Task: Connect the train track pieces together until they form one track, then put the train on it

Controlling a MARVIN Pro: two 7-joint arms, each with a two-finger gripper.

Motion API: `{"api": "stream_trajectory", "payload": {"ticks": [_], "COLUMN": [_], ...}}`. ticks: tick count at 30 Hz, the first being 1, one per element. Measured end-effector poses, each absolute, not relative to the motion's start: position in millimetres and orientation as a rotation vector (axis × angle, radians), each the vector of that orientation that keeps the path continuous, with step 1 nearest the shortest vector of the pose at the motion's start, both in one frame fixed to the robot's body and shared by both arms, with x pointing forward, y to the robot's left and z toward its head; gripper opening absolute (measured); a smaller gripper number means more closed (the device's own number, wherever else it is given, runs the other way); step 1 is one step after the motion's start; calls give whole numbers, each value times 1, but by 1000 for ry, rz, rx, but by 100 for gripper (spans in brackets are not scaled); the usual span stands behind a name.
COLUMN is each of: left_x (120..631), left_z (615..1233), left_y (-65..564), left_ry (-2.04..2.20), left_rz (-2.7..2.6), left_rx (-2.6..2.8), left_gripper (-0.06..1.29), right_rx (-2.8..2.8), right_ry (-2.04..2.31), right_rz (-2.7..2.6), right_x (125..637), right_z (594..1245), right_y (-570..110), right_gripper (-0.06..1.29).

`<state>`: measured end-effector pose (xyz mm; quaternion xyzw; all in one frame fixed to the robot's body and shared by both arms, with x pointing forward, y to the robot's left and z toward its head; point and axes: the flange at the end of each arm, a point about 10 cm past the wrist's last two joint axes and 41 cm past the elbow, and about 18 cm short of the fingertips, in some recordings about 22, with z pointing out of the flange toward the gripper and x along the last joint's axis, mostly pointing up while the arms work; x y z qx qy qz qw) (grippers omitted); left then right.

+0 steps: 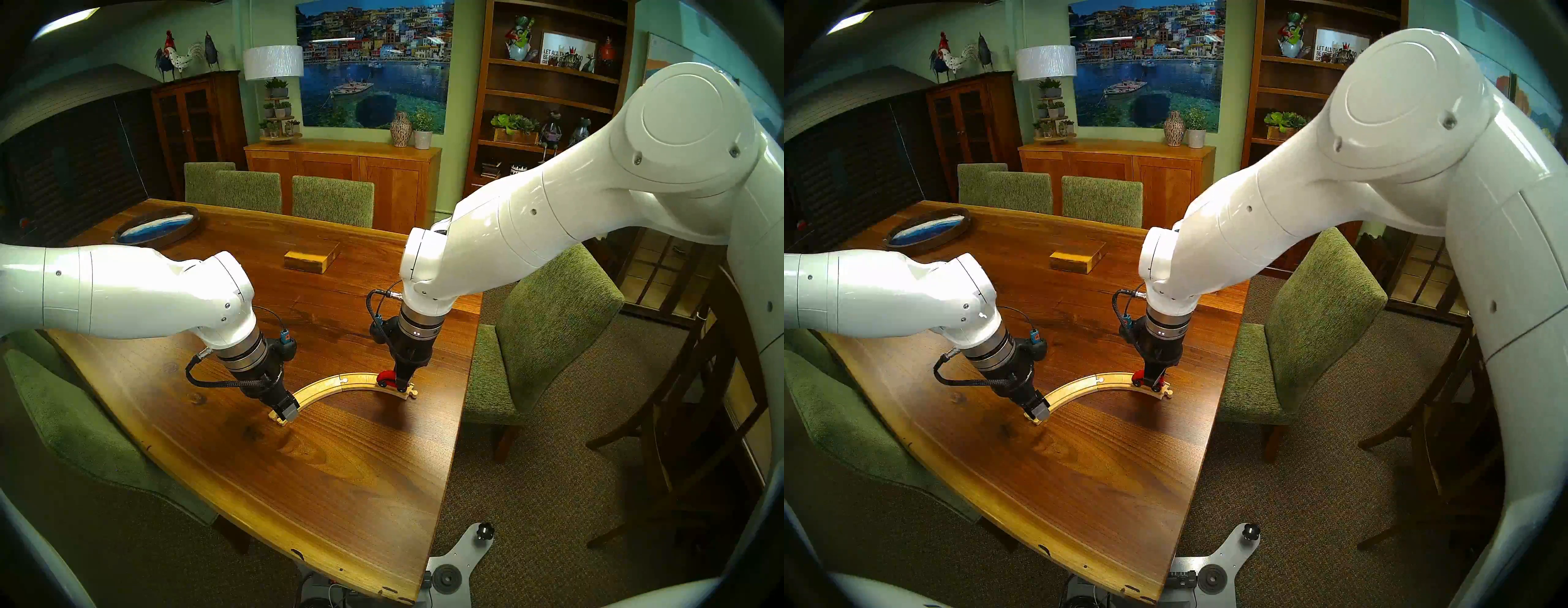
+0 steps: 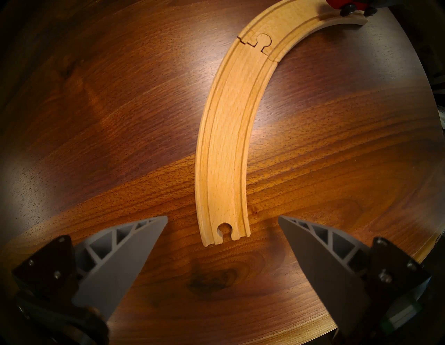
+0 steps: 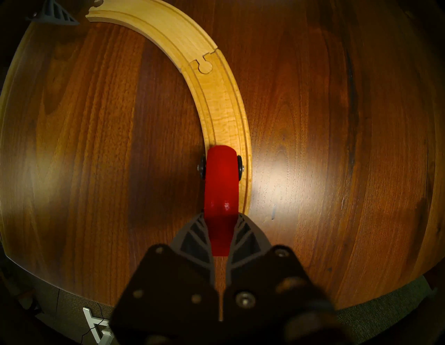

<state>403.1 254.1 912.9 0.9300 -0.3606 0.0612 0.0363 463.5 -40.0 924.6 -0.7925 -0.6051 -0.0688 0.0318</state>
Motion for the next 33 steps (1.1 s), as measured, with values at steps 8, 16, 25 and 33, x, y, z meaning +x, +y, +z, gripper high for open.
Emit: {"api": "stream_trajectory", "payload": {"ticks": [8,16,25,33], "left_x": [403,403,403,403], "left_z": [913,913,913,913], "left_y": [254,254,254,254], "left_ry": [-1107,-1107,-1107,-1107], "left_rz": [188,188,188,188], "left_rx": [2856,2856,2856,2856], "left_gripper": [123,123,123,123], "right_rx": [-2451,-2452,-2444,-2436], "right_ry": [-1850,-1848,-1848,-1850], "right_rz": [-217,-229,-235,-231], "right_x": [466,468,469,470], "right_z": [922,918,915,915], "right_y": [-41,-42,-43,-43], "right_gripper": [-3,-3,-3,-3]}}
